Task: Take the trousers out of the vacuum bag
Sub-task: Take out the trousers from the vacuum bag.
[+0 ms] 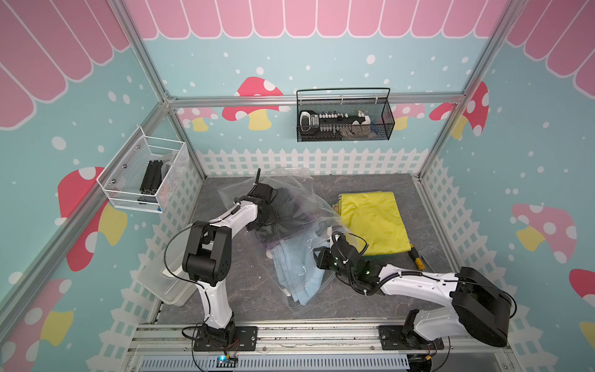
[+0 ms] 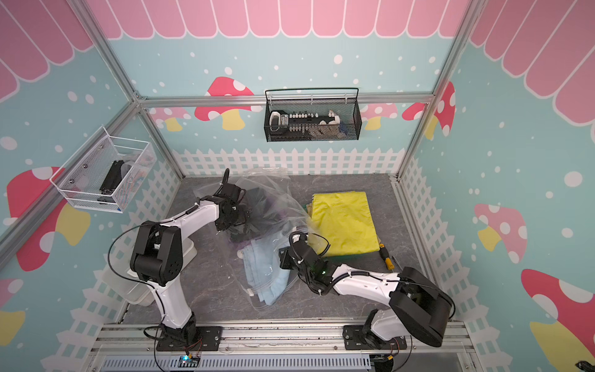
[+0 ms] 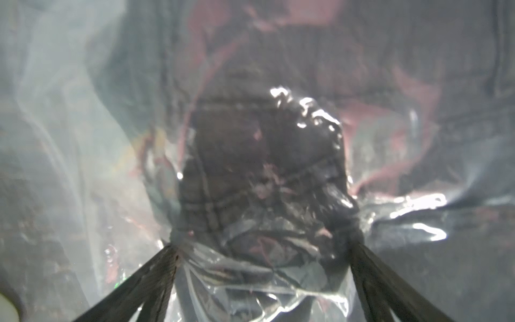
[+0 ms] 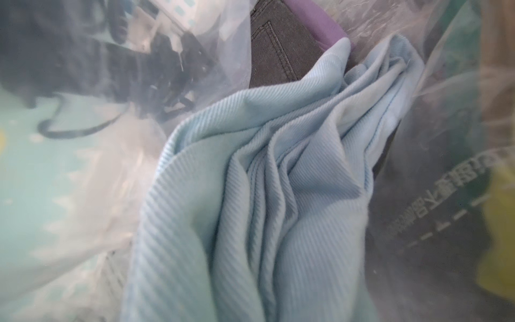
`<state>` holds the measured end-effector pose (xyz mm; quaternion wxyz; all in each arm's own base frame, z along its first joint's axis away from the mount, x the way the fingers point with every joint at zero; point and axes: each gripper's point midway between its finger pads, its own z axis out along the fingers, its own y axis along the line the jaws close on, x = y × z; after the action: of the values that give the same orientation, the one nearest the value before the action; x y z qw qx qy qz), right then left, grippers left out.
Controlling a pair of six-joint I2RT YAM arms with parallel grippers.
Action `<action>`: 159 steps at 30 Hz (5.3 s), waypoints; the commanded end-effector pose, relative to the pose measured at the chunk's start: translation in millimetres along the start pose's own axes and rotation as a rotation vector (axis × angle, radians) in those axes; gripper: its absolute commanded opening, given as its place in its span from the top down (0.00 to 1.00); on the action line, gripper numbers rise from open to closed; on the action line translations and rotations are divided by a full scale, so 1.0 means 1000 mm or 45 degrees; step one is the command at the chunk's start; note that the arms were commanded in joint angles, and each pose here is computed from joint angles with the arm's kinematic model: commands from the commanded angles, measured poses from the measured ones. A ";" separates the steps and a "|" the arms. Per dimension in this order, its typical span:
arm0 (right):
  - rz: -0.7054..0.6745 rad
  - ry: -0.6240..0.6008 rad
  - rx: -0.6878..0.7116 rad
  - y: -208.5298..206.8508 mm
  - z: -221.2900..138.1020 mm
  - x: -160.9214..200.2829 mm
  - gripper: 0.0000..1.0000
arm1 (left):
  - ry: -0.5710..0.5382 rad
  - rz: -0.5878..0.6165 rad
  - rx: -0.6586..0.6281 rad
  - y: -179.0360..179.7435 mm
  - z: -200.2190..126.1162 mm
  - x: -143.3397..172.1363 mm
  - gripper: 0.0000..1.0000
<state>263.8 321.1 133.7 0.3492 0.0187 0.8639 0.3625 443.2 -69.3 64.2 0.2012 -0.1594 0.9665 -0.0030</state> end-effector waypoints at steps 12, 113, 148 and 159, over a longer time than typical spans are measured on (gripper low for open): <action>0.053 -0.051 -0.270 0.063 0.097 -0.079 1.00 | -0.119 -0.029 0.149 0.001 -0.059 -0.055 0.01; 0.461 0.039 0.039 -0.036 0.017 -0.040 0.32 | -0.281 0.955 0.121 -0.045 -0.097 0.268 0.96; 0.216 -0.008 0.155 -0.029 -0.020 -0.028 1.00 | -0.395 1.125 0.313 -0.078 -0.154 0.282 1.00; 0.044 -0.030 0.133 -0.009 -0.060 -0.035 1.00 | -0.441 1.133 0.414 -0.086 -0.194 0.275 1.00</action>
<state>262.3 269.1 159.6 0.3369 0.0794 0.8821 0.3195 147.1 -223.3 101.1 0.3087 0.3180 0.8964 0.0047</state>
